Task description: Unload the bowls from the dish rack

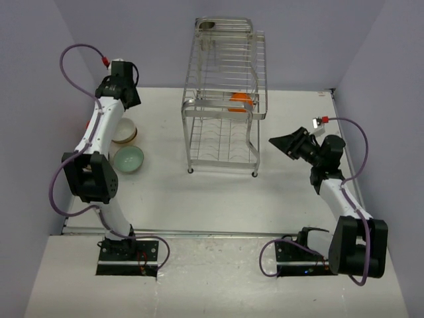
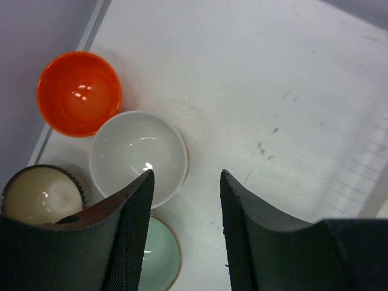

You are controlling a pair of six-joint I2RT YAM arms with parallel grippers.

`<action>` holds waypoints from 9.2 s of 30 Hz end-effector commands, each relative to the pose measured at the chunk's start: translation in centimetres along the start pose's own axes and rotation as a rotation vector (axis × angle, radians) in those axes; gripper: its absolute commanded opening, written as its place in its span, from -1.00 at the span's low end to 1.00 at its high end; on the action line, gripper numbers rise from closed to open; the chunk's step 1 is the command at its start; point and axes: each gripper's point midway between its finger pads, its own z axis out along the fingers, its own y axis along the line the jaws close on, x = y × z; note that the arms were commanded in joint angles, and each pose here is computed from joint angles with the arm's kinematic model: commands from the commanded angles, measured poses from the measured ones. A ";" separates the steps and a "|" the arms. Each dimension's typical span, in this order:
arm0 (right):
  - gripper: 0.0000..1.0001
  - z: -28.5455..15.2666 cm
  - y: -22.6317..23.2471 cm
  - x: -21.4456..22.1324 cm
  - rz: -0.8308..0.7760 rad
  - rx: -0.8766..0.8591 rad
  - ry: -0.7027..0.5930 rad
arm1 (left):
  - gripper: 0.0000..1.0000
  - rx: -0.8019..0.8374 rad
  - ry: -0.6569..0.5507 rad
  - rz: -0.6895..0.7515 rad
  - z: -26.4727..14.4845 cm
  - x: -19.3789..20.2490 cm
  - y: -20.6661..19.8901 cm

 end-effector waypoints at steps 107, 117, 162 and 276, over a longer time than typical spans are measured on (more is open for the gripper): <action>0.69 22.1 -5.6 -1.9 0.065 0.043 0.379 | 0.03 1.146 0.241 -0.124 0.2 7.9 -32.3; 0.96 24.1 -6.3 -0.3 0.063 0.090 0.412 | 0.03 1.174 0.266 -0.120 -0.2 8.4 -33.6; 0.97 23.9 -1.3 1.6 0.056 -0.087 0.313 | 0.03 1.159 0.305 -0.085 0.1 9.9 -33.9; -1.00 11.9 -2.4 -8.9 -0.059 0.139 0.218 | 0.03 1.176 0.098 -0.137 -2.8 1.0 -24.8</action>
